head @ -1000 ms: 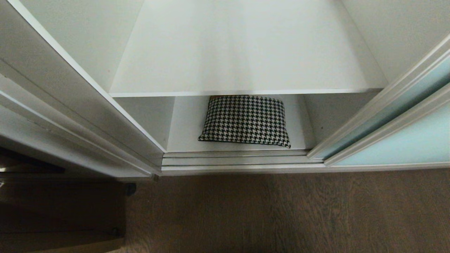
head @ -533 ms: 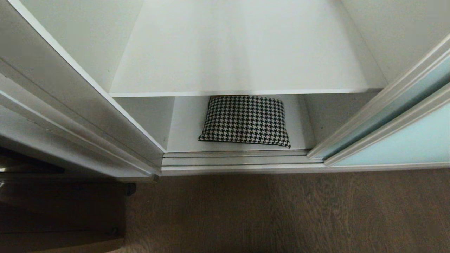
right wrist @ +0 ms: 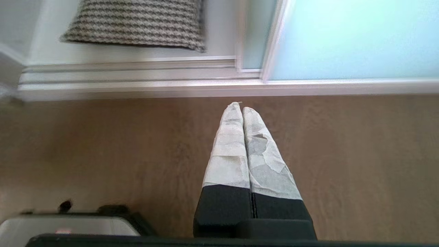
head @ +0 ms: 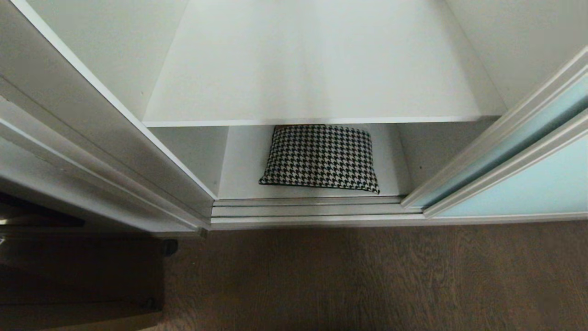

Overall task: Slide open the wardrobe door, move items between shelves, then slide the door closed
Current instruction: Close the door

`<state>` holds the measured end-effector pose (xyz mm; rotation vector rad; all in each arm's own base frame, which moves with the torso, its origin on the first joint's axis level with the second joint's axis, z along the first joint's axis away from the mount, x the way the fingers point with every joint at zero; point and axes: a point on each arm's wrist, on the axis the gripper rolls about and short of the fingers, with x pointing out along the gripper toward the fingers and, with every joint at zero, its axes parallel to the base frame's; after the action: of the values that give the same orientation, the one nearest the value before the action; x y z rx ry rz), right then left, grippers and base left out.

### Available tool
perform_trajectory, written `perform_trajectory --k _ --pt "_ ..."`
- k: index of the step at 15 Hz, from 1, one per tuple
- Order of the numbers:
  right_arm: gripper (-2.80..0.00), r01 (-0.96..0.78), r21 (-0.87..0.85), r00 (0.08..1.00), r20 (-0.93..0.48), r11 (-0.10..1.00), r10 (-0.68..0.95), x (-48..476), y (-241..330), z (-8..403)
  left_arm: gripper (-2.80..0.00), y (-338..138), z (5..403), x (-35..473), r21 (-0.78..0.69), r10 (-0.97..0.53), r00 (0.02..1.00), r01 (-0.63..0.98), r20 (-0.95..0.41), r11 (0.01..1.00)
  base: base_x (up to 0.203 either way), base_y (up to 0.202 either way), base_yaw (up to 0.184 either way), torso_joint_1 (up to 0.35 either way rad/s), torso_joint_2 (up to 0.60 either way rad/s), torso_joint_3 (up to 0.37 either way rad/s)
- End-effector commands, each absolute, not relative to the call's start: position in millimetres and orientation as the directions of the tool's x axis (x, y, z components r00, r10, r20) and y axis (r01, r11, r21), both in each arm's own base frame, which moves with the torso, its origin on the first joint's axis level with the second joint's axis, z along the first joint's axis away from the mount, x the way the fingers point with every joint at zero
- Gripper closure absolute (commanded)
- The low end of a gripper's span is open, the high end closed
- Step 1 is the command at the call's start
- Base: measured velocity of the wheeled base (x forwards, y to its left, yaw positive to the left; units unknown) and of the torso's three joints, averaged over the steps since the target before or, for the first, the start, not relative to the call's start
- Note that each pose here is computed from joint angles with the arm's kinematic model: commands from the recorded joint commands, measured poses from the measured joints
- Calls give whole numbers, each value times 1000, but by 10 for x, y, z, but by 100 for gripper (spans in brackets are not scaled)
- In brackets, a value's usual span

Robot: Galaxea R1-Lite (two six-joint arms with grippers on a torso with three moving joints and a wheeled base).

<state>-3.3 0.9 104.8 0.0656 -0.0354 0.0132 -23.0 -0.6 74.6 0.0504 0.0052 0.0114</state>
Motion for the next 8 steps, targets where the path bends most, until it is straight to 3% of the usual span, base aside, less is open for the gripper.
perform_trajectory --k 1,8 --pt "0 -51 32 993 108 998 48 -185 17 951 0 -6 747 -228 51 12 1000 -12 -8 999 0 0 0 0 0 0" --pt "0 -14 -60 1000 -5 998 14 -230 4 750 0 -6 743 -227 51 12 1000 -12 -9 999 0 0 0 0 0 0"
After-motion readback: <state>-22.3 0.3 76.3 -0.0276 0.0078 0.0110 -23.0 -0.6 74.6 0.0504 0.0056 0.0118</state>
